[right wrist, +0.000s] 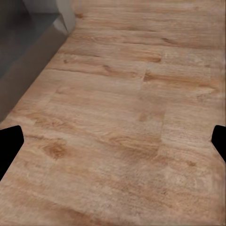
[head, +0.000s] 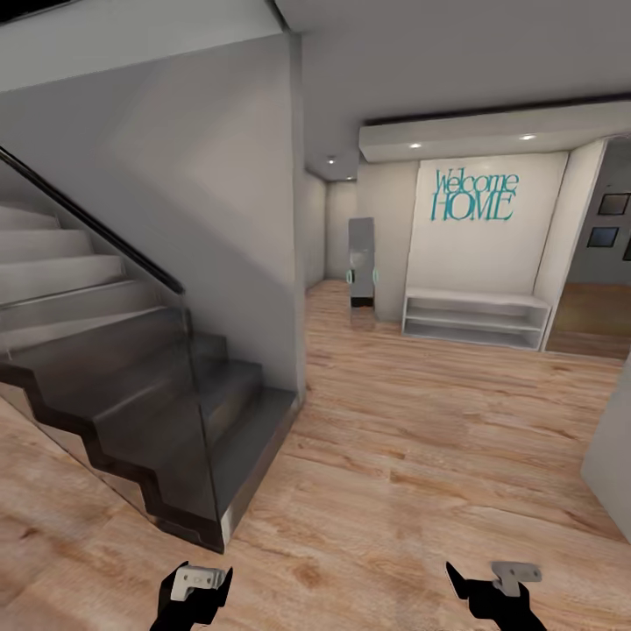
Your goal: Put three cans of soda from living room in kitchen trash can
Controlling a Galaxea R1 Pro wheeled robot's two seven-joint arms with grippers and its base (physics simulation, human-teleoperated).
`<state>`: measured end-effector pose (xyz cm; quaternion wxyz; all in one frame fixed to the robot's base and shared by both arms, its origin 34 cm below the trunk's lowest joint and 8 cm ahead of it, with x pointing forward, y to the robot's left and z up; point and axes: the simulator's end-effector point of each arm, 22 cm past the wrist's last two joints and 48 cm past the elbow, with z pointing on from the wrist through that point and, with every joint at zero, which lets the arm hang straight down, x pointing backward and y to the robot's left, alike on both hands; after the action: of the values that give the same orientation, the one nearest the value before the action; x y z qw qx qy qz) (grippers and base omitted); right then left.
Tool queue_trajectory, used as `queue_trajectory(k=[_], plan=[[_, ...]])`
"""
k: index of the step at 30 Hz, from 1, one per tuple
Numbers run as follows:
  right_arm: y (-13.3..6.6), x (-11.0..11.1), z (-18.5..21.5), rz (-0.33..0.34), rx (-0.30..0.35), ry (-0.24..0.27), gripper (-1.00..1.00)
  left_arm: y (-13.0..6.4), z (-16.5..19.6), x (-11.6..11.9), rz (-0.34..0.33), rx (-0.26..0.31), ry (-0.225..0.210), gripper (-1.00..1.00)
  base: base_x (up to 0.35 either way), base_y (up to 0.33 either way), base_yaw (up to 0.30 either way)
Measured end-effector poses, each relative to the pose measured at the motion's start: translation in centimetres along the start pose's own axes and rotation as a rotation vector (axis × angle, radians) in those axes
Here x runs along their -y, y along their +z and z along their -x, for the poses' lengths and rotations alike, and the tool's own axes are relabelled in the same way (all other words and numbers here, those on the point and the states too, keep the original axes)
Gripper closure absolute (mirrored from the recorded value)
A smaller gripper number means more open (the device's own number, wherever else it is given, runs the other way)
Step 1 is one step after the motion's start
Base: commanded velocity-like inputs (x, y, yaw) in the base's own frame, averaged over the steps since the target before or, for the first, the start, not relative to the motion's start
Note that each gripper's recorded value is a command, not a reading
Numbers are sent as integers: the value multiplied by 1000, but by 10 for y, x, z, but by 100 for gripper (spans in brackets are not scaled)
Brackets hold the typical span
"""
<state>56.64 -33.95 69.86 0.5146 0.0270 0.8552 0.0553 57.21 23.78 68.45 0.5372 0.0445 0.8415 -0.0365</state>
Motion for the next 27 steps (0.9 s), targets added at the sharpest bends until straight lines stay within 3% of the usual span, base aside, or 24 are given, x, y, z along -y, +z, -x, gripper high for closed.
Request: queue_trajectory(k=[20,27], plan=[[2,-4,-8,-2,-18,18,-100,0,0,-3,7,3,-4,-100,0,-64,-172],[-1,9,-7,-31,-11,39,-100,0,0,-4,9,3,-5,-100,0,-1,-235]])
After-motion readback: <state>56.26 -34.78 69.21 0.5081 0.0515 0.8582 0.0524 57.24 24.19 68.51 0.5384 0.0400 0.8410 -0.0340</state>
